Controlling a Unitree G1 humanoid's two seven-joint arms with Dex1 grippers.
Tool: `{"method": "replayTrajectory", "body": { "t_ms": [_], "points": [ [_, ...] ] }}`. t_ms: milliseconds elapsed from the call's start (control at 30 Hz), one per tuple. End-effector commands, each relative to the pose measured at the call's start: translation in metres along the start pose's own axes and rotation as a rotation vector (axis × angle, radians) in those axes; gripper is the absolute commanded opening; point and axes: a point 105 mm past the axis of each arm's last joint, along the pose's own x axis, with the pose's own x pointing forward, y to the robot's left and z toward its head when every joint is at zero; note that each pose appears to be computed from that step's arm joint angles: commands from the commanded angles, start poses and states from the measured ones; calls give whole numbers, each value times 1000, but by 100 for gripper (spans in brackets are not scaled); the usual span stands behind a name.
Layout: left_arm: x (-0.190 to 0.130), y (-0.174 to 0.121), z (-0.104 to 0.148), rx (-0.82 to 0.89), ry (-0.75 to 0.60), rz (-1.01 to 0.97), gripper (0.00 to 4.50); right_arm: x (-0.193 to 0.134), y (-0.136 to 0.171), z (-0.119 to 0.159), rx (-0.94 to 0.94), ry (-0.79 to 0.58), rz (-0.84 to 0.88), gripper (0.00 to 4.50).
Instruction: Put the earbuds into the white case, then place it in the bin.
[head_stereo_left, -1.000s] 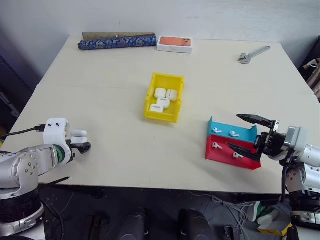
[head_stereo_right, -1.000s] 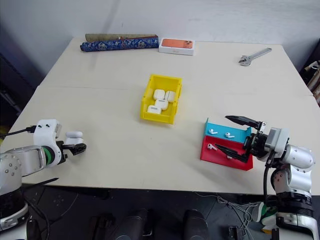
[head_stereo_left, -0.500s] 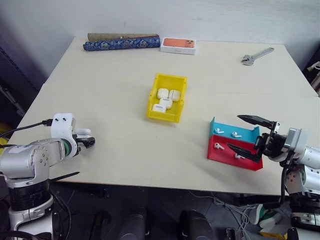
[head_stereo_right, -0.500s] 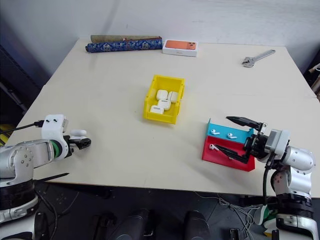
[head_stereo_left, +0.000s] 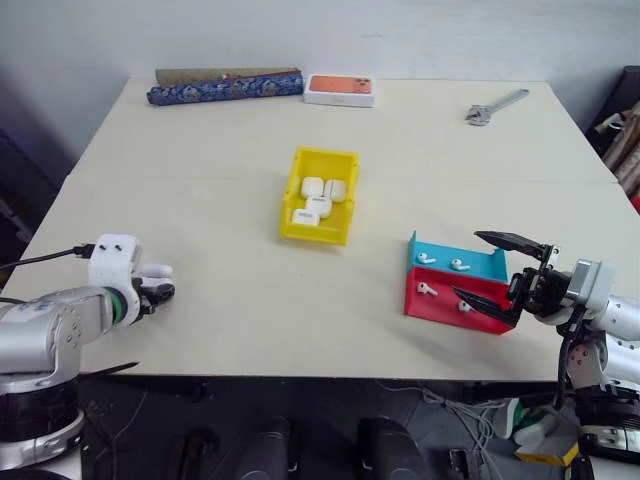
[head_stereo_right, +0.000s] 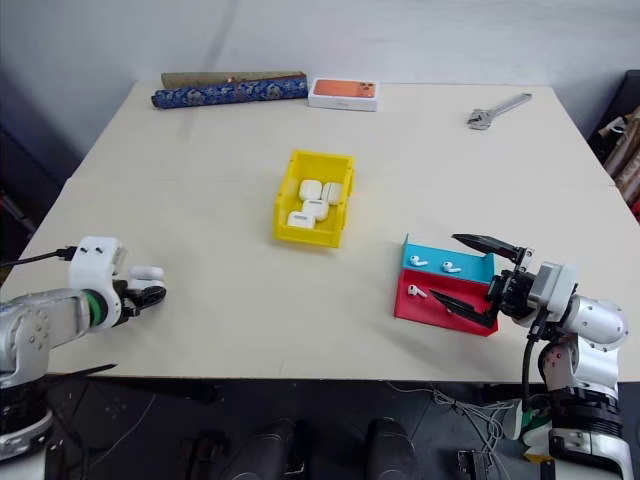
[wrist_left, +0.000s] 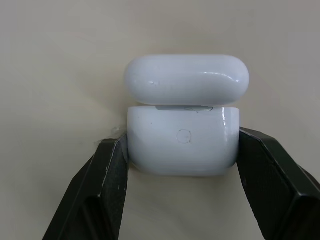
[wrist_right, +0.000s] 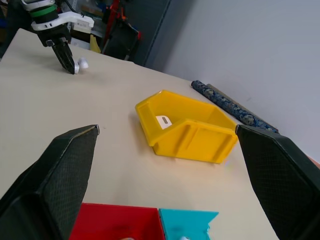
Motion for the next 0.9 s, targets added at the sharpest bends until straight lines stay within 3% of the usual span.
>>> {"method": "replayTrajectory", "body": {
  "t_ms": [33, 100, 133, 200, 233, 400, 667, 800, 900],
  "points": [
    [-19, -16, 26, 45, -242, -247, 278, -7, -11, 9, -62, 7, -20, 450],
    [-38, -37, 37, 111, -392, -461, 278, -12, -16, 11, -76, 26, -38, 450],
    [-58, -58, 43, 204, -532, -645, 278, -18, -25, 13, -74, 54, -78, 450],
    [-86, -74, 48, 285, -757, -823, 278, -37, -37, 17, -66, 142, -122, 450],
    [-90, -81, 46, 301, -801, -872, 278, -44, -38, 16, -60, 193, -125, 450],
    [-112, -137, 30, 414, -849, -1177, 278, -70, -29, 29, -48, 369, -143, 450],
    [-131, -208, 17, 352, -1018, -1567, 278, -175, 5, 17, 33, 864, -382, 450],
    [-118, -228, 22, 346, -1130, -1582, 278, -190, 23, 18, 126, 950, -438, 450],
    [-110, -242, 24, 363, -1183, -1573, 278, -171, 23, 21, 174, 921, -429, 450]
  ]
}}
